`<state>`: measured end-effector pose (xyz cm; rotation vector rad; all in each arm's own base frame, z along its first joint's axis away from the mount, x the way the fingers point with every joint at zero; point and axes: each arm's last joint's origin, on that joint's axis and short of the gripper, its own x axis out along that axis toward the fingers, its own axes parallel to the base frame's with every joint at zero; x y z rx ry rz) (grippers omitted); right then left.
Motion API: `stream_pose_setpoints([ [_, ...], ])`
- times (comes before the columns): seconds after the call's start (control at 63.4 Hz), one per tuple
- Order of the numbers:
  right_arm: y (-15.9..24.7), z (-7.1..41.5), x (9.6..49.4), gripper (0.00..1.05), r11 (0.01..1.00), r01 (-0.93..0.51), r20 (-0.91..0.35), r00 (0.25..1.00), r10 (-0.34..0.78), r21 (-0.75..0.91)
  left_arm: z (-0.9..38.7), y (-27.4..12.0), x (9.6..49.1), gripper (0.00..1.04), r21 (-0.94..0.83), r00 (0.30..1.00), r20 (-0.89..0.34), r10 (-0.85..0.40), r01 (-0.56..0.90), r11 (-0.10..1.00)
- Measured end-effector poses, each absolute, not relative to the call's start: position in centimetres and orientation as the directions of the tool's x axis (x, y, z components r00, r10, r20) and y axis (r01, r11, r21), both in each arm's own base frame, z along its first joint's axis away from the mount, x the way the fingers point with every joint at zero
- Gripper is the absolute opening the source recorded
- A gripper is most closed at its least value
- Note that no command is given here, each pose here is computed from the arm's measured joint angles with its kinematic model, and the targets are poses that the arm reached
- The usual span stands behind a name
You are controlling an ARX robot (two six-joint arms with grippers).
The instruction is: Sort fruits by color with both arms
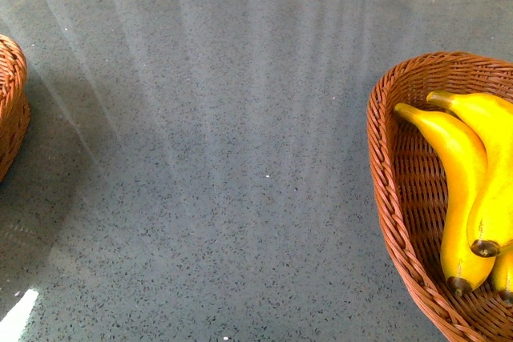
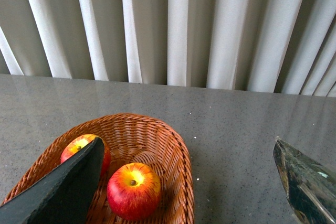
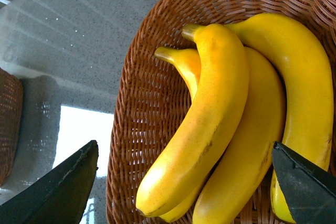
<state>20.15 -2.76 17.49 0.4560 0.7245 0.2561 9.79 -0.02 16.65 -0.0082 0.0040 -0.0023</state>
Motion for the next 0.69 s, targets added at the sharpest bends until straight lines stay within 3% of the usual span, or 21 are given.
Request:
stream_pose_setpoints([
  [0.095,-2.8,17.4,20.2,0.95,0.875,-0.068,-0.578,0.726,0.373,0.479,16.6,0.0,9.8,0.96,-0.008,1.0,-0.004,-0.003,0.003,1.0],
  [0.142,-2.6,16.5,20.4,0.89,0.941,-0.07,-0.522,0.817,0.245,0.331,16.6,0.0,9.8,0.96,-0.008,1.0,-0.004,-0.003,0.003,1.0],
  [0.189,-2.4,15.1,20.0,0.8,0.982,-0.03,-0.425,0.899,0.109,0.188,16.6,0.0,9.8,0.96,-0.008,1.0,-0.004,-0.003,0.003,1.0],
  [0.253,-2.1,14.2,18.8,0.7,0.996,0.007,-0.278,0.96,0.02,0.094,16.6,0.0,9.8,0.96,-0.008,1.0,-0.004,-0.002,0.002,1.0],
  [0.379,-1.6,16.4,17.6,0.47,1.0,0.008,-0.012,1.0,-0.007,0.026,16.6,0.0,9.8,0.96,-0.008,1.0,-0.004,-0.003,0.003,1.0],
  [0.631,-0.1,16.2,15.5,0.01,1.0,-0.001,-0.018,1.0,0.001,0.007,16.6,0.0,9.8,0.96,-0.008,1.0,-0.004,-0.003,0.003,1.0],
  [0.695,-0.1,16.3,15.1,0.02,1.0,-0.001,-0.012,1.0,0.001,0.003,16.6,0.0,9.8,0.96,-0.008,1.0,-0.004,-0.003,0.003,1.0],
])
